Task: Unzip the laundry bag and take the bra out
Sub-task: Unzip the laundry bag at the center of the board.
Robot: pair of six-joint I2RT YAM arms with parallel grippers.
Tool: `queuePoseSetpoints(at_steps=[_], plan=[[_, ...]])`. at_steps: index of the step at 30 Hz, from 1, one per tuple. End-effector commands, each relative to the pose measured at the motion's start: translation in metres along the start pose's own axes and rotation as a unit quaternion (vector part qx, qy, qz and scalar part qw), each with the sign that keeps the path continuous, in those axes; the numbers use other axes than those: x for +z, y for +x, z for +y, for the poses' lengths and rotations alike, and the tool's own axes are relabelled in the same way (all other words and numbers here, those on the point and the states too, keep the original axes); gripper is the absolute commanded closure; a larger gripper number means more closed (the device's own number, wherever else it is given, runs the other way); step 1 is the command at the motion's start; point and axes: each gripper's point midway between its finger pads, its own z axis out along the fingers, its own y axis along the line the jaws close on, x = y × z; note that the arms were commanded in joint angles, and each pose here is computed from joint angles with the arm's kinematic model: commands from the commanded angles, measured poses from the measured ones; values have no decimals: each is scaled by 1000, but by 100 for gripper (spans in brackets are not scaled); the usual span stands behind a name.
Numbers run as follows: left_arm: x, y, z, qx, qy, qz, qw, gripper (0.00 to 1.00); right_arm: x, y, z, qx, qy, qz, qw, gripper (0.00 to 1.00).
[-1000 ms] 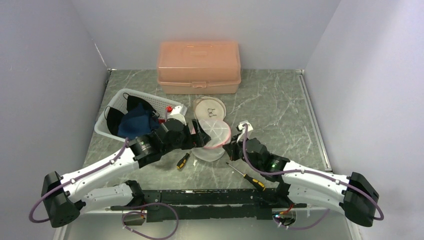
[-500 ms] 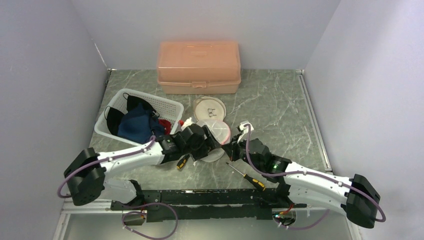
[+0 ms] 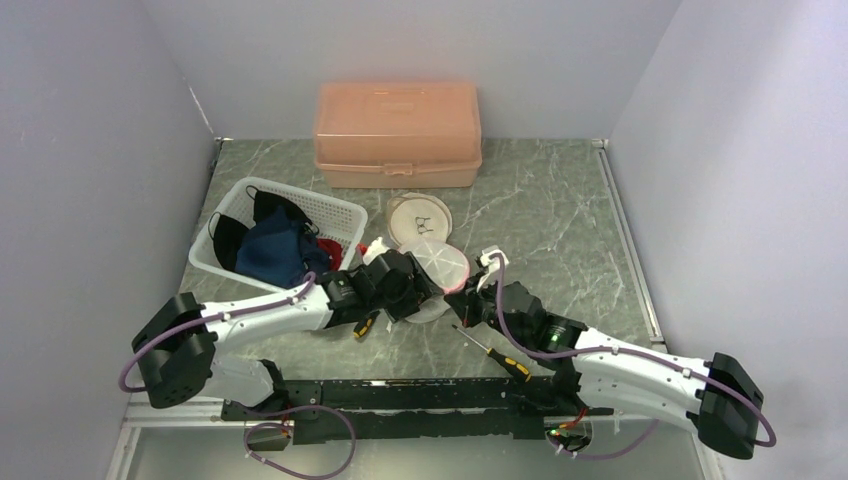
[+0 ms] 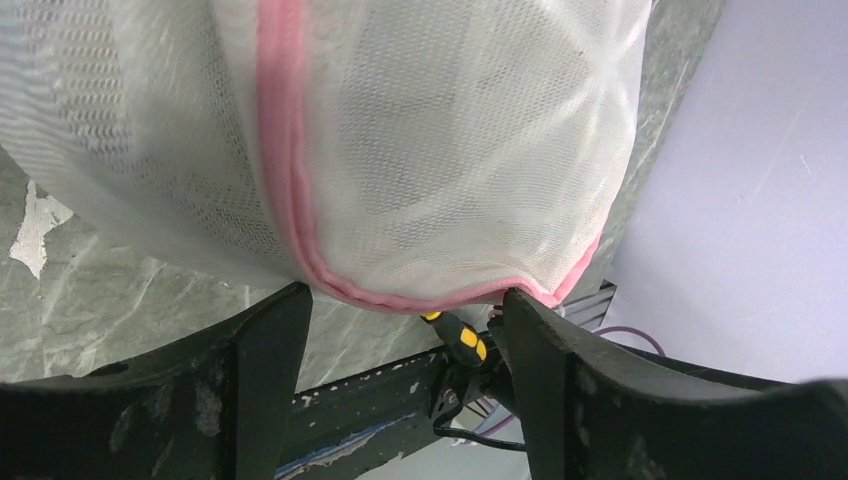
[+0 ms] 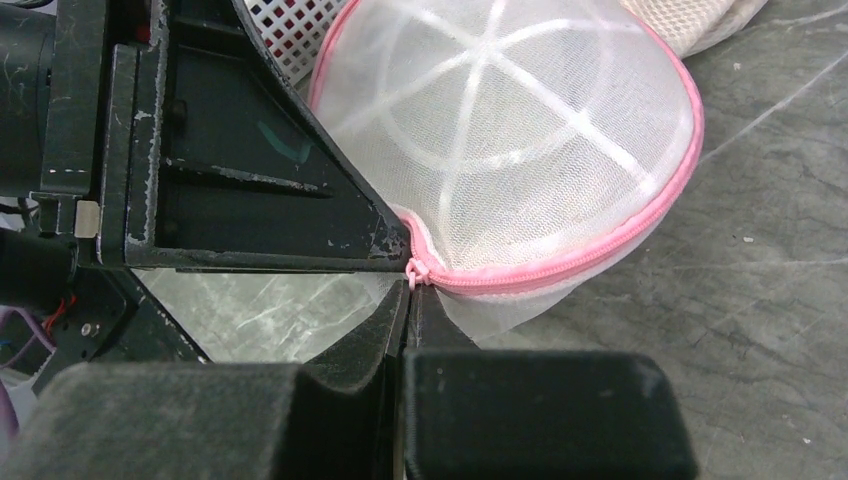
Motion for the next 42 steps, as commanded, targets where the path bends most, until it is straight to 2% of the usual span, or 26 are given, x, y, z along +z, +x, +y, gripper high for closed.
queuePoseSetpoints(at_steps=[1,6,16,23,30,35,40,42], plan=[[-13,-12,-28,-9,40,-34,999,23,-3,-3,11,-6,-26,-6,1000,100],[-23,-12,-35,-11,60,-37,997,18,-5,-6,11,-9,-25,-8,1000,100],[-33,-15,-32,-10,64,-46,997,16,-5,-9,14,-10,-23,-8,1000,100],[-24,-26,-34,10,60,-72,996,27,-1,-10,24,-17,-32,-2,999,100],[-17,-32,-32,24,43,-71,996,44,1,-19,38,-25,-42,-9,999,100],[-13,-33,-20,16,33,-66,997,48,-1,-27,41,-20,-45,-20,999,100],[-18,-38,-19,20,35,-73,996,44,0,-24,38,-17,-38,-18,999,100],[-18,-41,-19,23,36,-76,996,48,0,-22,37,-14,-38,-16,999,100]])
